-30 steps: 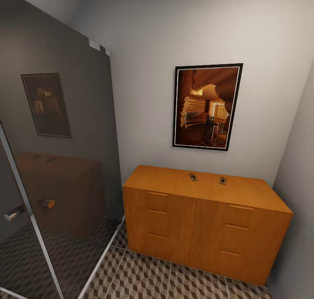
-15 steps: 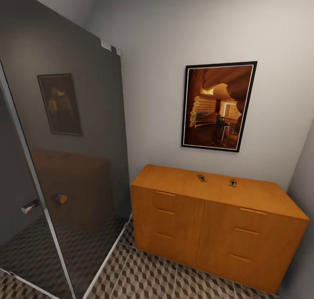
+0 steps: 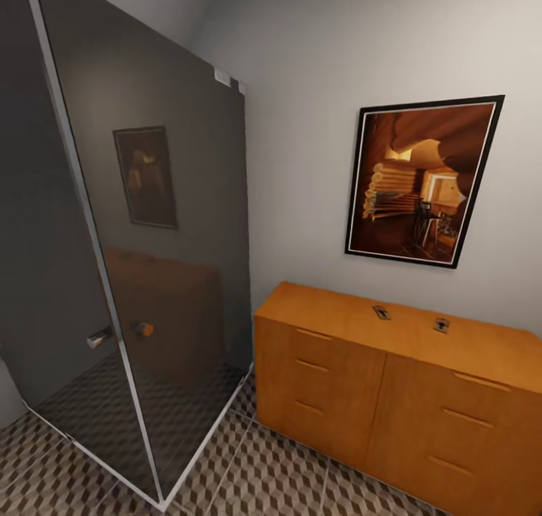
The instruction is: Take the four mousetraps from the cabinet in the bathroom and place them on the bathroom floor. Make sure all four end up on the same floor surface, and ensure that at least two of them are either under or directly next to the same bathroom sink.
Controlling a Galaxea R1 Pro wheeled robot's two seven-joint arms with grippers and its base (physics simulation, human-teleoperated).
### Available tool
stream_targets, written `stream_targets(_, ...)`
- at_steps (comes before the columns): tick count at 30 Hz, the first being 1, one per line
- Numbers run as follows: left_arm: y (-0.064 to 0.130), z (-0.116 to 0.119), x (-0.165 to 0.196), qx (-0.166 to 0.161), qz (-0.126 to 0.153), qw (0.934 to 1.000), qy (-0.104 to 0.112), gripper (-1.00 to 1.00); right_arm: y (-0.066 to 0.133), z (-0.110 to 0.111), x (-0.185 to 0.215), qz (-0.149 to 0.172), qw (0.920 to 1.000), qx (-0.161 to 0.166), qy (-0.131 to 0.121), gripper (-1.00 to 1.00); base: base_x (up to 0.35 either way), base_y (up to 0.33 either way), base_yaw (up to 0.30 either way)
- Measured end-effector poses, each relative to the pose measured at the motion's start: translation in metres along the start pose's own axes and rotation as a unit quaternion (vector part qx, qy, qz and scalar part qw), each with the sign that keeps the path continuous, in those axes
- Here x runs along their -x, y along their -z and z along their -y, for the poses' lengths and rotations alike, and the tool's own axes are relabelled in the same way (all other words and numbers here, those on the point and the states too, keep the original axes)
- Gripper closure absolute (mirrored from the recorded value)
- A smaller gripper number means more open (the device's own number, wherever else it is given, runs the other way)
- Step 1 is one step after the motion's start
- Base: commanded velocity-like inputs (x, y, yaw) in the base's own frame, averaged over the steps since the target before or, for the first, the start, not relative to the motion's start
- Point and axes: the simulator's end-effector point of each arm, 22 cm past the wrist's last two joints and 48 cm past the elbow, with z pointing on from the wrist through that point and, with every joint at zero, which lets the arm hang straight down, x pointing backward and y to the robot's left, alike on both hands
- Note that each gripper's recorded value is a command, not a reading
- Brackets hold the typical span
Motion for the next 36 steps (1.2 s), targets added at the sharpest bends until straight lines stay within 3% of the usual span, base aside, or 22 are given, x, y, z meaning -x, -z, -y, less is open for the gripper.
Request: stream_targets(36,-0.0001,0.0033,0.0013,-0.003,0.001,1.0,-0.001,1.0,-0.0005,-0.0012,0.0003,0.003,1.0,-0.001,0.004,1.0,0.0,0.0,0.287)
